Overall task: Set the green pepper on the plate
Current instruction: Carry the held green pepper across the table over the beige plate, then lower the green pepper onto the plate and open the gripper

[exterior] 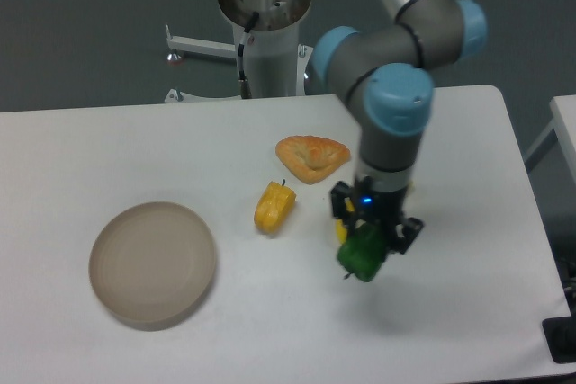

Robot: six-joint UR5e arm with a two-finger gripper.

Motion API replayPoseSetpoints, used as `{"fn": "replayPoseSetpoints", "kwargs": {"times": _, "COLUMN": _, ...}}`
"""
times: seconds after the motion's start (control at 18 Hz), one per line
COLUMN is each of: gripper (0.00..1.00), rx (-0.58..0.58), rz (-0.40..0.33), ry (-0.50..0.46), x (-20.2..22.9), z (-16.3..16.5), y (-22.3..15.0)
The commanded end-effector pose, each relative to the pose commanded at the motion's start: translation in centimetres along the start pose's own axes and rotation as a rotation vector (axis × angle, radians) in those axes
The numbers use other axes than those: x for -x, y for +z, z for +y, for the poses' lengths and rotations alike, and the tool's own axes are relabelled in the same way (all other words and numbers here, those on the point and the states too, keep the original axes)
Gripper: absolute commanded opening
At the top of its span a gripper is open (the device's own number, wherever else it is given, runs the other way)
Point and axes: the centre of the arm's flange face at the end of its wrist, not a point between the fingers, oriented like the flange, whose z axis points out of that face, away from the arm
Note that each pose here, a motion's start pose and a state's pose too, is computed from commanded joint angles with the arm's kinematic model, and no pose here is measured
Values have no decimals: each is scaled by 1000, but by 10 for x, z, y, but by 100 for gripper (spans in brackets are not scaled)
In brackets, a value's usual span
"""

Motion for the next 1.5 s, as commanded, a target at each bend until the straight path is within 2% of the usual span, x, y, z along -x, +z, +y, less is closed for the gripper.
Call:
{"fn": "replayPoseSetpoints", "kwargs": {"times": 0.22, "gripper": 40, "rx": -14, "rz": 30, "ry": -31, "x": -57, "z": -30, "y": -1}}
{"fn": "replayPoseSetpoints", "kwargs": {"times": 0.5, "gripper": 41, "rx": -10, "rz": 57, "ry": -155, "x": -114, "z": -60, "y": 4}}
{"fn": "replayPoseSetpoints", "kwargs": {"times": 0.61, "gripper": 42, "rx": 11, "rz": 66, "ry": -188, "x": -133, "z": -64, "y": 15}}
{"fn": "replayPoseSetpoints", "kwargs": {"times": 0.78, "gripper": 42, "rx": 2, "rz": 82, "ry": -184, "x": -152, "z": -71, "y": 18}}
{"fn": "replayPoseSetpoints", "kwargs": {"times": 0.94, "gripper": 42, "rx": -1, "rz": 131, "ry": -206, "x": -171, "z": -74, "y": 29}}
{"fn": "replayPoseSetpoints", "kwargs": {"times": 1.22, "gripper": 42, "rx": -96, "rz": 114, "ry": -155, "x": -185, "z": -84, "y": 46}}
{"fn": "replayPoseSetpoints", "kwargs": {"times": 1.39, "gripper": 42, "rx": -77, "rz": 133, "ry": -86, "x": -208, "z": -91, "y": 64}}
{"fn": "replayPoseSetpoints", "kwargs": {"times": 1.5, "gripper": 41, "rx": -63, "rz": 140, "ry": -27, "x": -213, "z": -84, "y": 74}}
